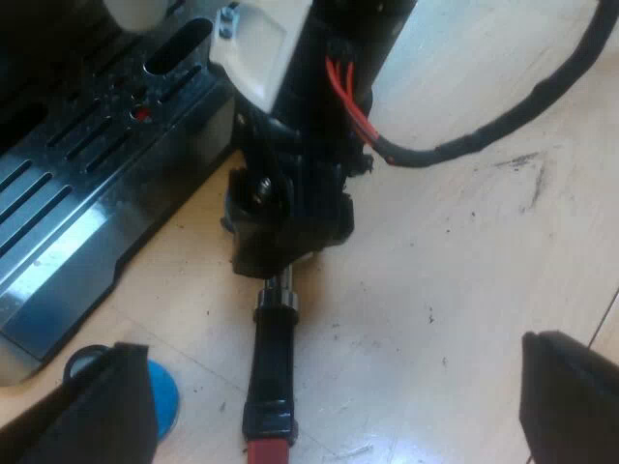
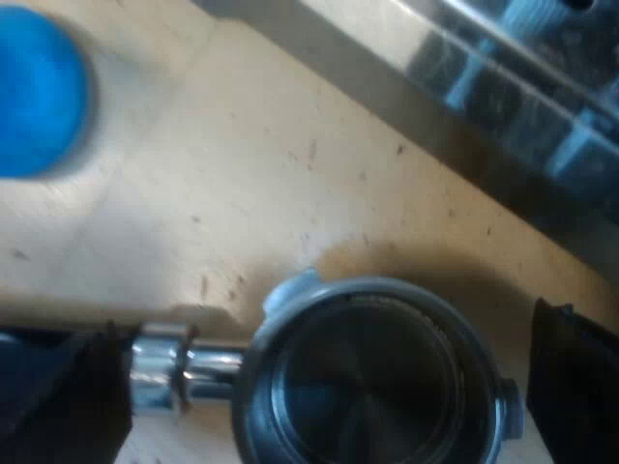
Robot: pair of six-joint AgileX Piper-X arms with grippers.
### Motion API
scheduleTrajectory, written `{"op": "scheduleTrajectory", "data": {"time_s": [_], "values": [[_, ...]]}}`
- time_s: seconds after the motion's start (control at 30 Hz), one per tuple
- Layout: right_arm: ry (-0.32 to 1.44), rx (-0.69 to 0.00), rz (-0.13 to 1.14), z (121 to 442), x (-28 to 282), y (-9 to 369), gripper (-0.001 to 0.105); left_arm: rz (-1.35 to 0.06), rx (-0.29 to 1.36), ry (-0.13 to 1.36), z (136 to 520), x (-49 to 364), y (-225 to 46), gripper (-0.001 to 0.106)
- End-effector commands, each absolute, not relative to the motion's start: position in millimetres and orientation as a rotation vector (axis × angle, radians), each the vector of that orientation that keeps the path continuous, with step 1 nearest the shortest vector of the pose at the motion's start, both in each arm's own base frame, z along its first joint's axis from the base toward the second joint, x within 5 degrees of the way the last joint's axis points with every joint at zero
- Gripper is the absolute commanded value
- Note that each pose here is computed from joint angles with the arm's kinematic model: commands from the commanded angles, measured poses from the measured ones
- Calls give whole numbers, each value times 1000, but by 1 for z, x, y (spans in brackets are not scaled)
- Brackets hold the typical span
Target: Put the handle in the coffee machine
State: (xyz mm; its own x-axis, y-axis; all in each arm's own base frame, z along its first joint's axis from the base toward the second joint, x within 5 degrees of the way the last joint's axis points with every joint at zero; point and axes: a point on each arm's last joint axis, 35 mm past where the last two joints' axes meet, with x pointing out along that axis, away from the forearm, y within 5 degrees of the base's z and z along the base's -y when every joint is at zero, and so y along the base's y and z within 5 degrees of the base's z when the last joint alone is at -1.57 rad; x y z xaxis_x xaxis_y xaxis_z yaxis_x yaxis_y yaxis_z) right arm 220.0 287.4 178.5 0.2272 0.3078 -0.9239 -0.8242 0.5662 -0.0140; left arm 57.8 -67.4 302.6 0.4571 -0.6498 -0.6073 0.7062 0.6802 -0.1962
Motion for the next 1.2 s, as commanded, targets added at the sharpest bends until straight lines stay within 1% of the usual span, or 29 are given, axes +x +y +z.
{"op": "scheduleTrajectory", "data": {"time_s": [0.03,0.1,0.23,0.3,0.4,0.5,0.7,0.73,0.77,0.8,0.83,0.9,0.93,1.0,1.03,1.1,1.13,1.17,1.2], "values": [[1091,-623,846,175,222,285,85,-839,65,690,306,58,-68,77],[1106,-656,820,171,221,284,85,-839,65,690,306,58,-68,77],[1115,-667,814,169,221,283,85,-839,65,690,306,58,-68,77],[1110,-662,816,168,223,284,85,-839,65,690,306,58,-68,77],[1144,-627,851,162,225,284,85,-839,65,690,306,58,-68,77],[1164,-629,835,155,229,282,85,-839,65,690,306,58,-68,77],[1138,-623,842,156,231,284,84,-839,65,690,306,58,-68,77],[1138,-623,842,156,231,284,83,-839,65,690,306,58,-68,77],[1139,-622,844,156,231,284,81,-839,65,690,306,58,-68,77],[1141,-622,844,156,230,284,76,-839,65,690,306,58,-68,77],[1141,-622,844,156,230,284,75,-839,65,690,306,58,-68,77],[1141,-620,843,156,230,284,63,-839,65,690,306,58,-68,77],[1142,-620,843,156,230,284,61,-839,65,690,306,58,-68,77],[1155,-621,838,155,230,283,51,-839,65,690,306,58,-68,77],[1159,-620,835,155,229,283,48,-839,65,690,306,58,-68,77],[1180,-621,827,155,228,281,33,-839,65,690,306,58,-68,77],[1183,-623,827,155,228,281,29,-839,65,690,306,58,-68,77],[1190,-626,826,154,227,281,20,-839,65,690,306,58,-68,77],[1193,-627,825,154,227,280,8,-839,65,690,306,58,-68,77]]}}
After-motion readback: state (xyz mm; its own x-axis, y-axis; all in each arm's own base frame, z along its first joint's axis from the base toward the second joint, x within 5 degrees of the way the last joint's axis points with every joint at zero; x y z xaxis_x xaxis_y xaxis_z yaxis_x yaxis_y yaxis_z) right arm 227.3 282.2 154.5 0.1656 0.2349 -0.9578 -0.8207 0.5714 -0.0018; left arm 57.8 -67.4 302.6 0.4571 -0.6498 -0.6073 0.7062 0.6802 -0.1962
